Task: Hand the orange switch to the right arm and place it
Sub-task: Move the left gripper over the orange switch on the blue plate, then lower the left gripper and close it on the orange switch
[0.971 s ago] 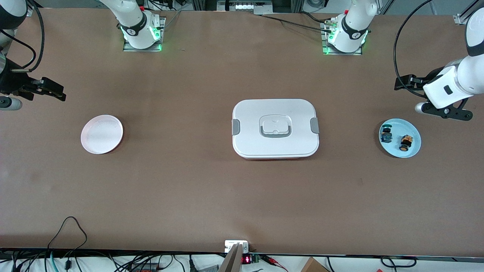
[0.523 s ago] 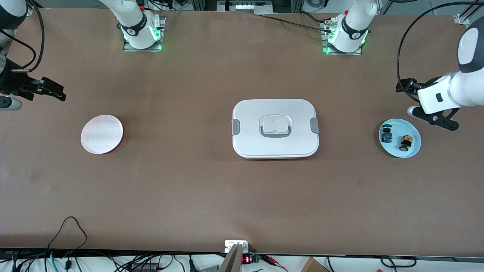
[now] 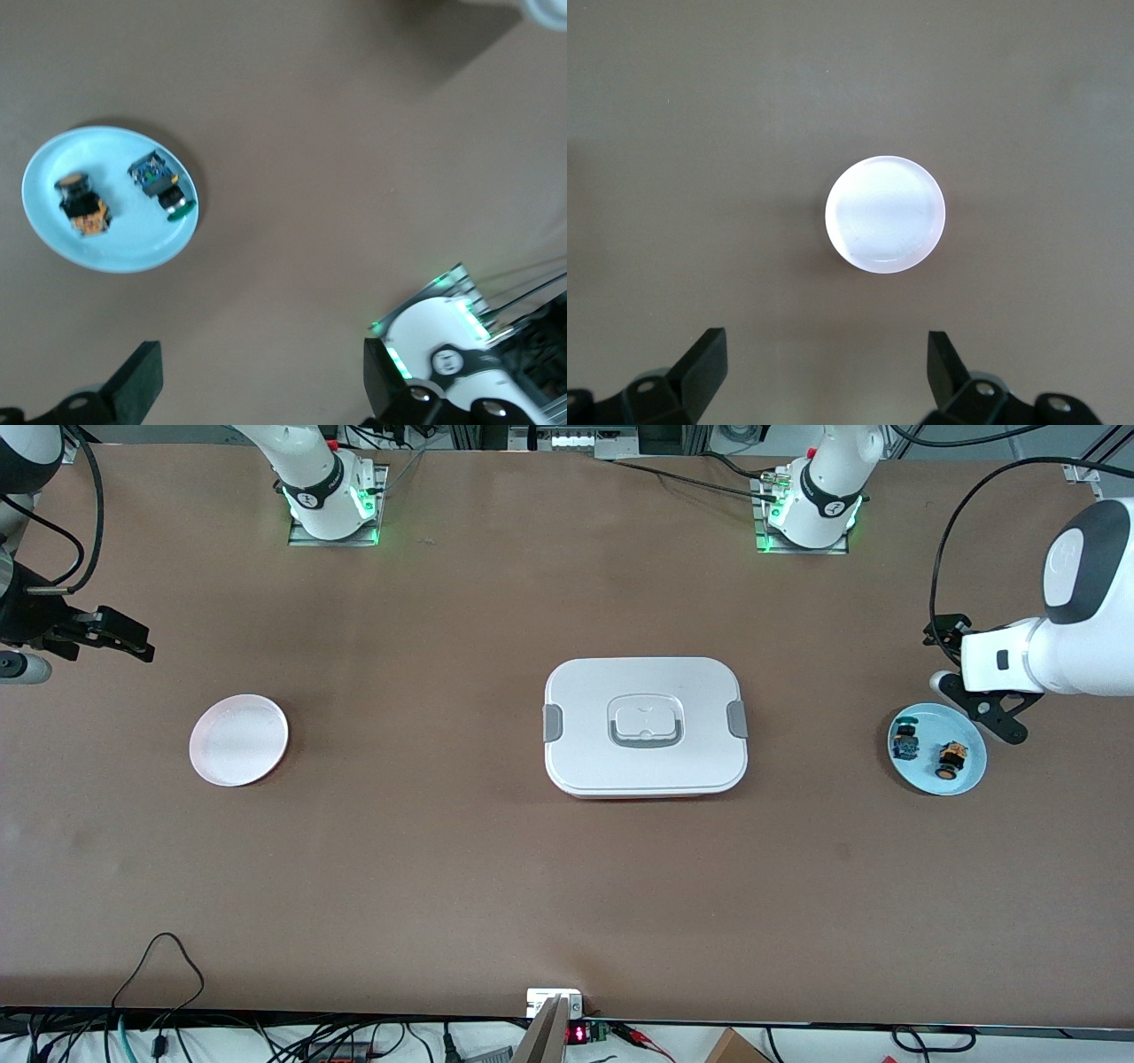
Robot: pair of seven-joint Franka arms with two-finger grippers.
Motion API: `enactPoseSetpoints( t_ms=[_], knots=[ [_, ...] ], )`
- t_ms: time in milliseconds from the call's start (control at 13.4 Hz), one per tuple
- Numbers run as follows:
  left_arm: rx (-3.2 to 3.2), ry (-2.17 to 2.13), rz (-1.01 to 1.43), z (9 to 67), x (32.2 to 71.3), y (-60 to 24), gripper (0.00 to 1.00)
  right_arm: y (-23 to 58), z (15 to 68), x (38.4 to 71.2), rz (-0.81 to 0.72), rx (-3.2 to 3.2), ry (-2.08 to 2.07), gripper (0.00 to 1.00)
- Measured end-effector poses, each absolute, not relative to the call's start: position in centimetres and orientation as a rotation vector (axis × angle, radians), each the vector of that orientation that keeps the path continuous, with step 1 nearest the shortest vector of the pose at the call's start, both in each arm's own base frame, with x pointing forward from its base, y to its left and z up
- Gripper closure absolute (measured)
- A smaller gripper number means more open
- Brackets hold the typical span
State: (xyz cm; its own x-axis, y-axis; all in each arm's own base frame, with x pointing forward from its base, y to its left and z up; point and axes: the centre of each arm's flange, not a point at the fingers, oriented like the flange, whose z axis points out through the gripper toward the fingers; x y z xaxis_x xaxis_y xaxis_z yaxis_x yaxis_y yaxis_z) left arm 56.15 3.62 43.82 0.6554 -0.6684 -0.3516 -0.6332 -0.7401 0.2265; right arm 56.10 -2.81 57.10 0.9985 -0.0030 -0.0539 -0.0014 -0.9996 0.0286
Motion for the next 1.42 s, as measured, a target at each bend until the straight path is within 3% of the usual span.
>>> enactPoseSetpoints(
  t_ms=[448,971,1420],
  knots=[
    [2.445,-1.684,-0.406,35.1,55.5,10.3,0.00,-2.8,57.1,56.1,-0.084,3.112,-0.003,0.00],
    [1.932,-2.333,-0.206,28.0,57.4,15.6,0.00,-2.8,57.0,56.1,-0.087,3.112,-0.004,0.00],
    [1.657,-2.623,-0.089,22.8,57.3,21.1,0.00,-3.3,56.8,56.2,-0.094,3.111,-0.018,0.00]
  ],
)
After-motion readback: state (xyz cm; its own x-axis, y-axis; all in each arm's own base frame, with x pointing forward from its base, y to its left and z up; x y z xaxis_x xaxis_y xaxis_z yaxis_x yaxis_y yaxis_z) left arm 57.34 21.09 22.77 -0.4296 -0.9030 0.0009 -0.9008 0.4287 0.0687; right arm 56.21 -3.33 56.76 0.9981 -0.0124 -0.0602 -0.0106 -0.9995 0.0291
